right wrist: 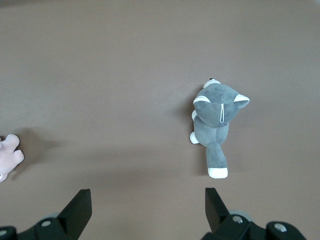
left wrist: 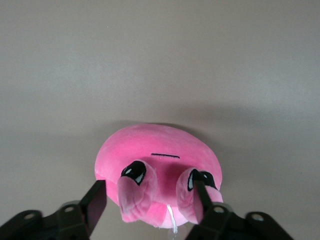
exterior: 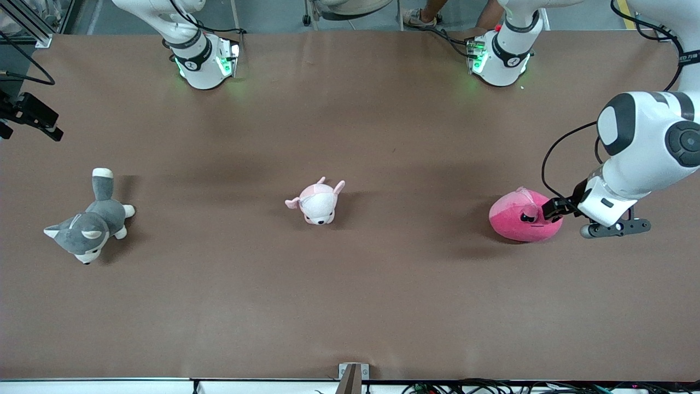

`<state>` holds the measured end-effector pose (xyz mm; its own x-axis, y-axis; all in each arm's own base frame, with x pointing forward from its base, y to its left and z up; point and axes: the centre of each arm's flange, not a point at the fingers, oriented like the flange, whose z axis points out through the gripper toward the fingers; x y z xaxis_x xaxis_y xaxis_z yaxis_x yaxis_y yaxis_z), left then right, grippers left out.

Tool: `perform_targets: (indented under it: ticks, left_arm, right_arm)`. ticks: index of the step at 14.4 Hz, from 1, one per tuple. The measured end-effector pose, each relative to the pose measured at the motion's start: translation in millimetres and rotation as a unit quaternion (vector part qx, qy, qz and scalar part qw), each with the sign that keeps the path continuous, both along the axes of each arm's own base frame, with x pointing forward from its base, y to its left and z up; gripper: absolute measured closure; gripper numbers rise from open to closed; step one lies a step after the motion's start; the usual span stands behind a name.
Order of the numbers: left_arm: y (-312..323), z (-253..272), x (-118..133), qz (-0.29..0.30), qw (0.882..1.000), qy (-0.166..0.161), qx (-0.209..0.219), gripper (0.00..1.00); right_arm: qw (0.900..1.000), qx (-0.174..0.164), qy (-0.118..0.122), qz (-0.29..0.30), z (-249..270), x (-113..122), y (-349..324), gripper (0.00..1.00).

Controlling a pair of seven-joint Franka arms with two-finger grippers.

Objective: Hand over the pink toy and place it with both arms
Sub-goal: 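Close the left gripper on the pink toy's ear and lift it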

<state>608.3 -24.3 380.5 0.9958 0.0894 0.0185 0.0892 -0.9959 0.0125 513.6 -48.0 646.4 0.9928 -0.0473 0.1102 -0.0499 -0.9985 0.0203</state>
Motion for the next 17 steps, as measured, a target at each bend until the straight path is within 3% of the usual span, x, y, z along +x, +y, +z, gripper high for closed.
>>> perform_targets:
  ticks: [11, 13, 14, 17]
  left_arm:
    - [9, -25, -5, 0.008, 1.000, 0.023, 0.000, 0.31]
    - [9, -30, -8, 0.007, 1.000, 0.028, 0.000, 0.44]
    - [9, -32, -9, 0.007, 1.000, 0.030, 0.000, 0.44]
    - [9, -33, -10, 0.007, 0.999, 0.031, 0.000, 0.74]
  right_arm:
    - [1.000, 0.000, 0.000, -0.004, -1, 1, -4, 0.00]
    - [1.000, 0.000, 0.000, -0.005, -1, 1, -6, 0.00]
    - [1.000, 0.000, 0.000, -0.005, -1, 1, -6, 0.00]
    - [1.000, 0.002, -0.001, -0.006, 0, 1, -5, 0.00]
